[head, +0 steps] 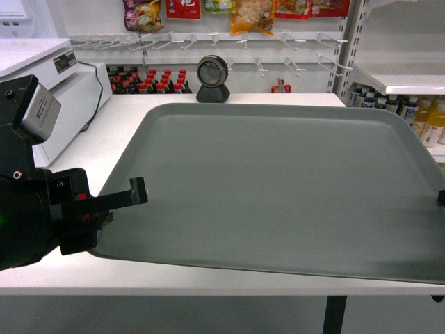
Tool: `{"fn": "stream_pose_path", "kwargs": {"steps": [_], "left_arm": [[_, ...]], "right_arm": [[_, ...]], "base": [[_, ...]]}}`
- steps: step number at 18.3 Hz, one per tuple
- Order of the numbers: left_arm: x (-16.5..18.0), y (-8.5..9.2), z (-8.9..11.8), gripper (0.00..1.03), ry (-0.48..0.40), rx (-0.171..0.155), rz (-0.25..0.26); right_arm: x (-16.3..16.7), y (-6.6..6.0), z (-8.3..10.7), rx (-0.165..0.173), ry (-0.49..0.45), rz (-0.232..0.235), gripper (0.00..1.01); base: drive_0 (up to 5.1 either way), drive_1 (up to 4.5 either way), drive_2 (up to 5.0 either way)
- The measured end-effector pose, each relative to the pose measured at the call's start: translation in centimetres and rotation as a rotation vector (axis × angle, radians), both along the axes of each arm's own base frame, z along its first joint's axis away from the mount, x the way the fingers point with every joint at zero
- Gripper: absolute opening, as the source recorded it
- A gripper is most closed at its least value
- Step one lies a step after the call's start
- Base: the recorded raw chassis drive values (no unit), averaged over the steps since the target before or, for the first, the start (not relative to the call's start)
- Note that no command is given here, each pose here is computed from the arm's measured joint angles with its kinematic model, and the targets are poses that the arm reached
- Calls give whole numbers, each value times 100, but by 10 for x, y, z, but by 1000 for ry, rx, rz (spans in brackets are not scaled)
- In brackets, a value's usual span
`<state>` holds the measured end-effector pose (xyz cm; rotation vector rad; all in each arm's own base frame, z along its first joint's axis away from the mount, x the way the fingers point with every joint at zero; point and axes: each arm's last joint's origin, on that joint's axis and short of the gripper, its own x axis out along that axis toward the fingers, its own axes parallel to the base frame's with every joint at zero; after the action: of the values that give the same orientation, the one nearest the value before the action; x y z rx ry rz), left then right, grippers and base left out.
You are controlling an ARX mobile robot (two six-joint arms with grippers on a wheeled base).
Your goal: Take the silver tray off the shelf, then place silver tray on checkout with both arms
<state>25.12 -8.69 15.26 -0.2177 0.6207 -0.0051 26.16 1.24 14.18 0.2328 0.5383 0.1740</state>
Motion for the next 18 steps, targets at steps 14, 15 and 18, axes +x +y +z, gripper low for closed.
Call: {"fn": "stream_pose_path", "kwargs": {"steps": [14,15,18], "left_arm": [[15,4,-6,2,58,14,58],[35,14,-9,2,50,-34,63],[74,32,-23,2,81,-23,57]], "right_arm": [[26,1,-5,39,17,151,3],[53,4,-10,55,5,198,3],[109,23,-34,39,70,241,3]], "base": [[-5,221,-231],[0,0,0],[0,0,0]]}}
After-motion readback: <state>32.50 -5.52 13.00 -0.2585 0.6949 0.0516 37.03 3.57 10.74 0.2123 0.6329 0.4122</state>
